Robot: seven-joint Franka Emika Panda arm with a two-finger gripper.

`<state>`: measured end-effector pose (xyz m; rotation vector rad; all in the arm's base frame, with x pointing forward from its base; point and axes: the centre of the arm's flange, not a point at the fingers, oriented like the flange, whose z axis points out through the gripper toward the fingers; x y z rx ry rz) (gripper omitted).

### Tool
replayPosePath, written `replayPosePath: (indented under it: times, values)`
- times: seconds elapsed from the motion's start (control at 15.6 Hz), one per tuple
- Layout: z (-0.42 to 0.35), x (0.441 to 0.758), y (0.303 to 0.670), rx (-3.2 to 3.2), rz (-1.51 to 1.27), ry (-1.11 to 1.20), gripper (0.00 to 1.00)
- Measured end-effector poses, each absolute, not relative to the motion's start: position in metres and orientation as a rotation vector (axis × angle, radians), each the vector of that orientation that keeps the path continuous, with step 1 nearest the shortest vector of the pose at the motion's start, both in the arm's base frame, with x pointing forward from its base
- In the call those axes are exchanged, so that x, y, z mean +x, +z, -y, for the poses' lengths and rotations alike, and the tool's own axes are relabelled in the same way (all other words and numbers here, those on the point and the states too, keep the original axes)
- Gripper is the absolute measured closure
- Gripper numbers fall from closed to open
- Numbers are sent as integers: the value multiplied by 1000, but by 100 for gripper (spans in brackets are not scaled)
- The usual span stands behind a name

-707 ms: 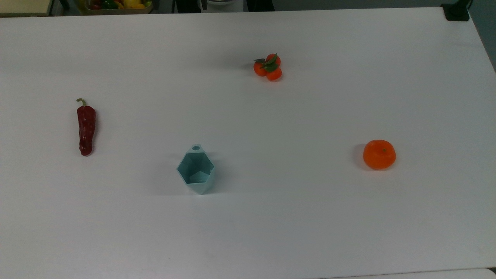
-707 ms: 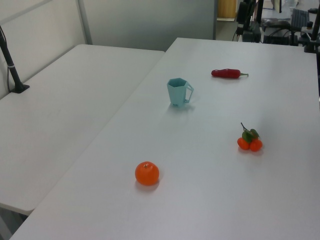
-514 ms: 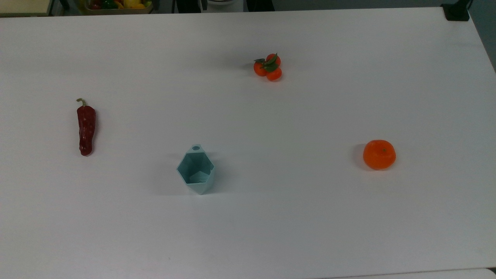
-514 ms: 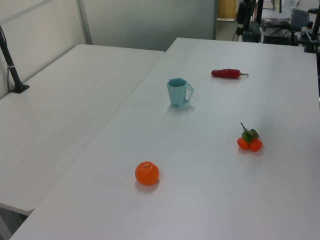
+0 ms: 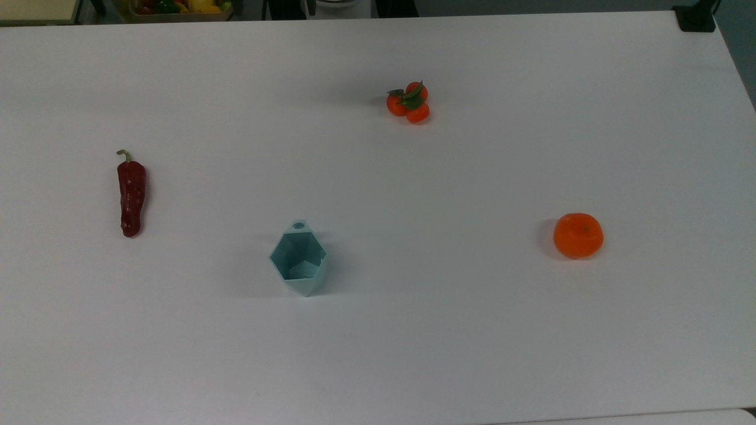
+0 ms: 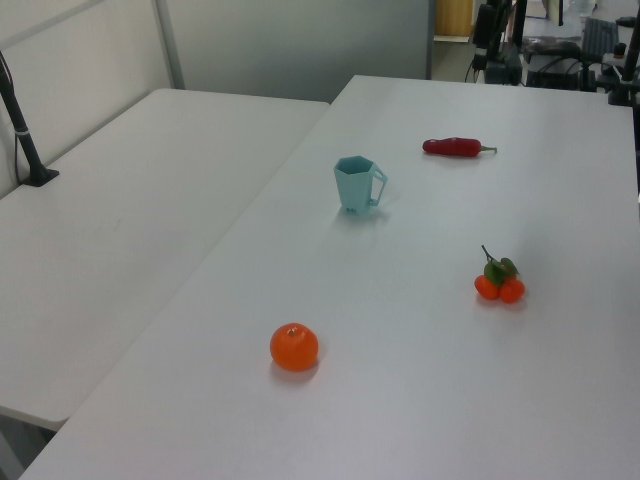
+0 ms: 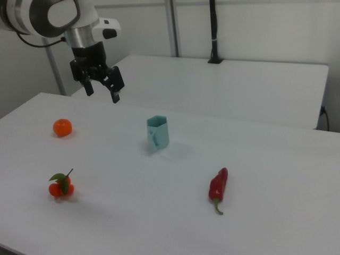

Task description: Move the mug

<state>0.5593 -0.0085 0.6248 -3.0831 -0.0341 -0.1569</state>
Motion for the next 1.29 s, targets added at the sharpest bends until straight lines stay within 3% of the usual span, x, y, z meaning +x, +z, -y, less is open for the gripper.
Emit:
replayPosePath:
  times: [0.64,1.03,1.29]
  values:
    - [8,559,624,-3083,43,-155,0]
    - [8,564,617,-3084,45,-138,14]
    - [9,575,613,-3083,41,-207,15]
